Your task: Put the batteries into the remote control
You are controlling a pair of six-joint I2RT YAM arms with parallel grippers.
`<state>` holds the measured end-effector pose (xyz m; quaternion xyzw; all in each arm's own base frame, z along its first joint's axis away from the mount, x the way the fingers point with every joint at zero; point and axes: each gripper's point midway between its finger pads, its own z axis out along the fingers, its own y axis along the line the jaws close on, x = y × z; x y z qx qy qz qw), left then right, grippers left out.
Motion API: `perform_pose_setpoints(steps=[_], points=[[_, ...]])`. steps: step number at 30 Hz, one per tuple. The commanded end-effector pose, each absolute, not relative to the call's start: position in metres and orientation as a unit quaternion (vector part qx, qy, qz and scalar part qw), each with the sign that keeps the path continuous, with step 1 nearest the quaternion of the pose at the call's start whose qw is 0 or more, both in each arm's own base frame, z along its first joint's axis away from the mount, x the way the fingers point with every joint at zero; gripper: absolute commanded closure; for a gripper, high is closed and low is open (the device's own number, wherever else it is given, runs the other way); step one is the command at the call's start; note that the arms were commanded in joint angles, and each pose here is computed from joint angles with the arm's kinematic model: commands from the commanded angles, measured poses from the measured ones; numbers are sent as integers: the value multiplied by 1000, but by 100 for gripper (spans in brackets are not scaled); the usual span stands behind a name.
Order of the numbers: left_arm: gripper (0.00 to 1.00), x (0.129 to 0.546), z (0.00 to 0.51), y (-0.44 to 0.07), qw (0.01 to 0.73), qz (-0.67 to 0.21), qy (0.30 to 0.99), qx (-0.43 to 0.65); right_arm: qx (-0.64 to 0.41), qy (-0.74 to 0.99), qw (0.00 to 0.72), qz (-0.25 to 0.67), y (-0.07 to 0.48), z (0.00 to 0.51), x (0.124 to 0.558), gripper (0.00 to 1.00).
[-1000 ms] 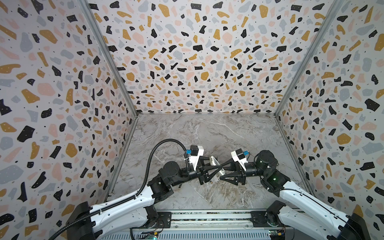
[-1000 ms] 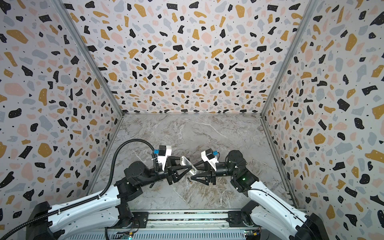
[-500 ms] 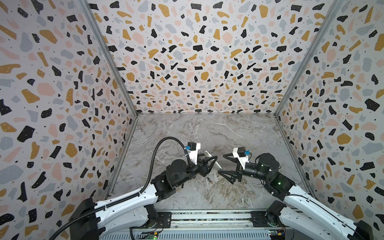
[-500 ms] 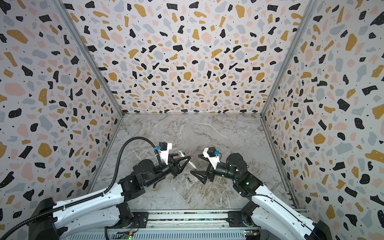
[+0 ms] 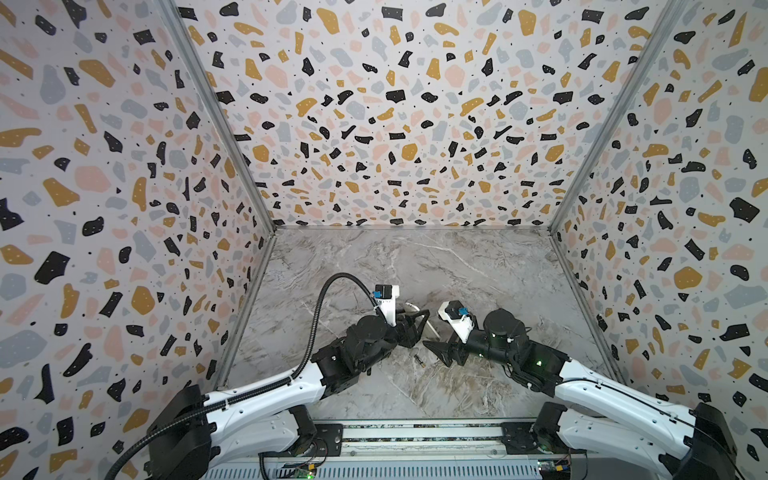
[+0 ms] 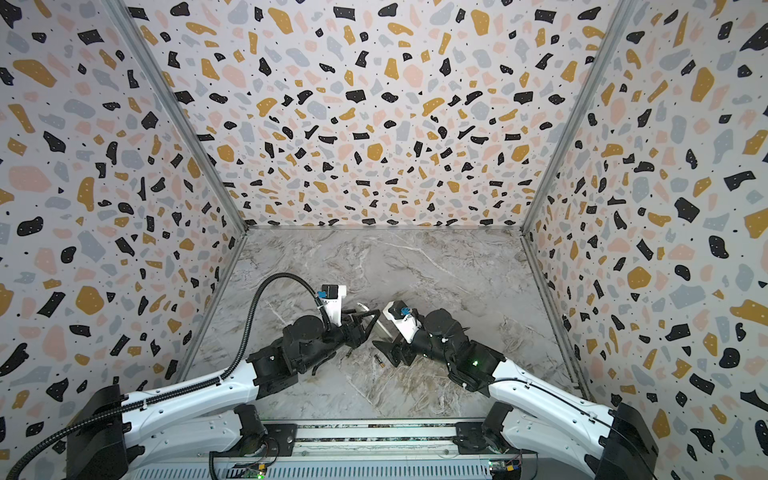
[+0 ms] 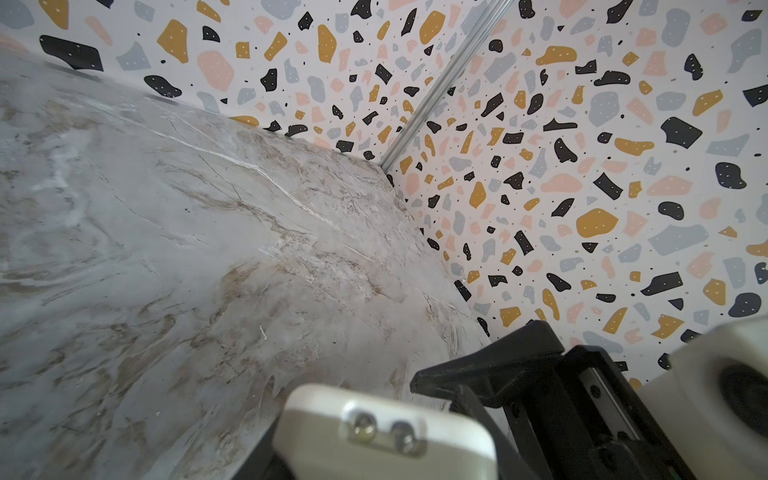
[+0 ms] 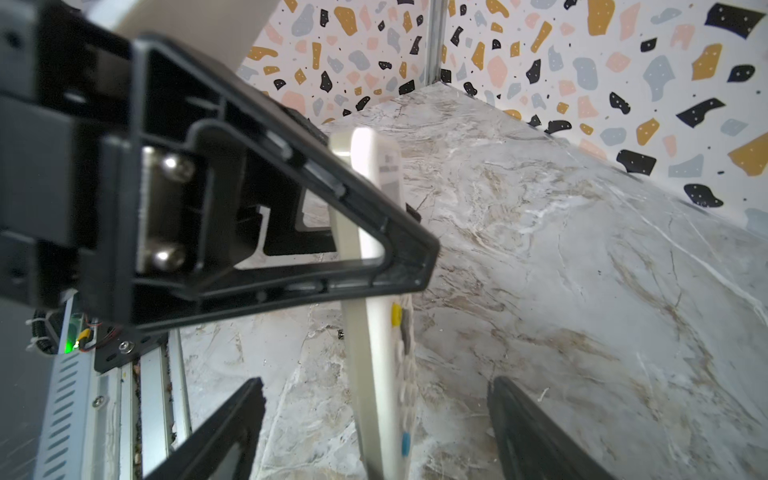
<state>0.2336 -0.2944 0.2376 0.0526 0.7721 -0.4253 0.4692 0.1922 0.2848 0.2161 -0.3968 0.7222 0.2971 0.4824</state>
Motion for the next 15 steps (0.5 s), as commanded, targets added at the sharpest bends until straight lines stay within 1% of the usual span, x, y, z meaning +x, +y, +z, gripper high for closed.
perform_pose_setpoints(steps=[1,12,15], points=[[100,238,271,-297,487,-453,745,37,-389,721,504,274,284,228,202,20],[100,236,274,-303,479,-471,740,40,-394,732,495,253,290,212,207,29],[100,235,275,-304,477,-475,738,40,-392,732,498,251,290,212,209,35]])
